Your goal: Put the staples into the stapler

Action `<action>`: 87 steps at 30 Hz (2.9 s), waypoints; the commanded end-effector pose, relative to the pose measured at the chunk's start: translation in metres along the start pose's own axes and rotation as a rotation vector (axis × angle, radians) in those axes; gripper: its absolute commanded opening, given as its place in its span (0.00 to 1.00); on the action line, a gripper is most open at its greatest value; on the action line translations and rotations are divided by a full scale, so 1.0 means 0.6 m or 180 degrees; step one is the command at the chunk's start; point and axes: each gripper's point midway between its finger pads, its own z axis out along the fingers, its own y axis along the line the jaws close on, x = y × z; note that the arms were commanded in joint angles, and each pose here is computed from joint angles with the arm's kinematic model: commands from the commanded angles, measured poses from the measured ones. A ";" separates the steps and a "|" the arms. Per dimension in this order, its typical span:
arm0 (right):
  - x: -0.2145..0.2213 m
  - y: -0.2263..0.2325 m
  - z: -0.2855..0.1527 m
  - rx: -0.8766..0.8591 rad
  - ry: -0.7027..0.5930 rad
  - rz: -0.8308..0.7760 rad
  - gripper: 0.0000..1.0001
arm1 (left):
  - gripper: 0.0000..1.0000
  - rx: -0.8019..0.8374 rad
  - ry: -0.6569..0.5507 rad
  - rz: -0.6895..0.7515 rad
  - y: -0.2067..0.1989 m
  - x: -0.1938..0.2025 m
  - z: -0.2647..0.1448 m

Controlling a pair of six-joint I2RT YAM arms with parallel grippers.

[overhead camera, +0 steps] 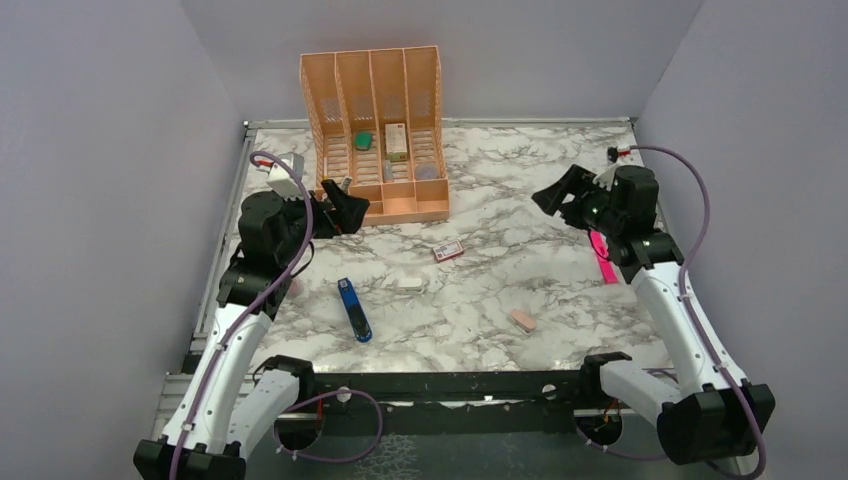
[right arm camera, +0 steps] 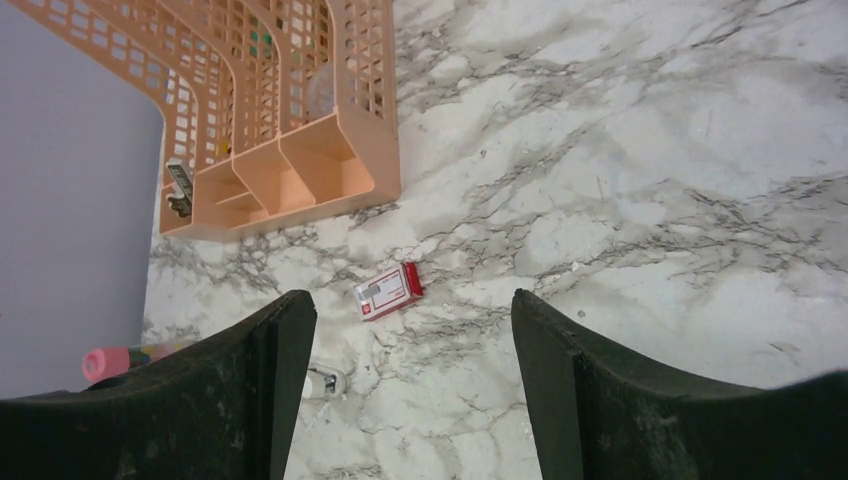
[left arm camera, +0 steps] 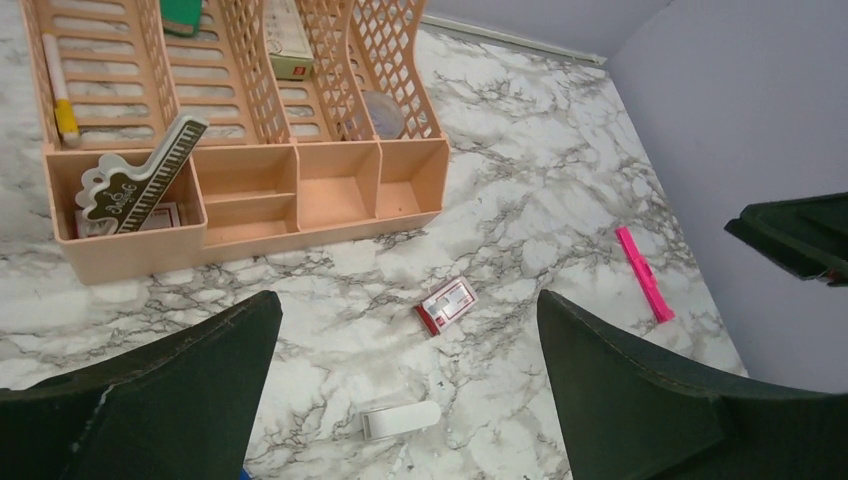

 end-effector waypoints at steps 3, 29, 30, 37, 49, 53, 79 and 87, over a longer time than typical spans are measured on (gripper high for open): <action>0.049 0.065 0.034 -0.1100 0.0339 -0.0265 0.74 | 0.99 -0.0034 -0.0048 -0.0101 0.008 0.000 0.009; 0.244 0.144 0.283 -0.1669 0.0870 -0.2685 0.54 | 0.99 0.0207 0.0917 -0.0620 0.023 0.176 0.101; 0.244 0.141 0.300 -0.1552 0.0894 -0.2589 0.50 | 0.99 0.0189 0.0927 -0.0597 0.025 0.177 0.102; 0.290 0.124 0.365 -0.1155 0.1104 -0.2495 0.49 | 0.99 -0.0006 0.0985 -0.0608 0.046 0.192 0.100; 0.348 0.061 0.364 -0.0684 0.1487 -0.2707 0.45 | 0.99 -0.0111 0.1020 -0.0641 0.056 0.201 0.101; 0.357 0.054 0.343 -0.0711 0.1586 -0.2704 0.48 | 0.99 -0.0134 0.1036 -0.0651 0.059 0.204 0.102; 0.356 0.126 0.227 -0.2174 0.1430 -0.3468 0.63 | 0.97 0.0122 0.1518 -0.1000 0.015 0.261 0.167; 0.399 0.099 0.213 -0.2453 0.1772 -0.3664 0.67 | 0.93 0.0098 0.1675 -0.1243 0.019 0.291 0.177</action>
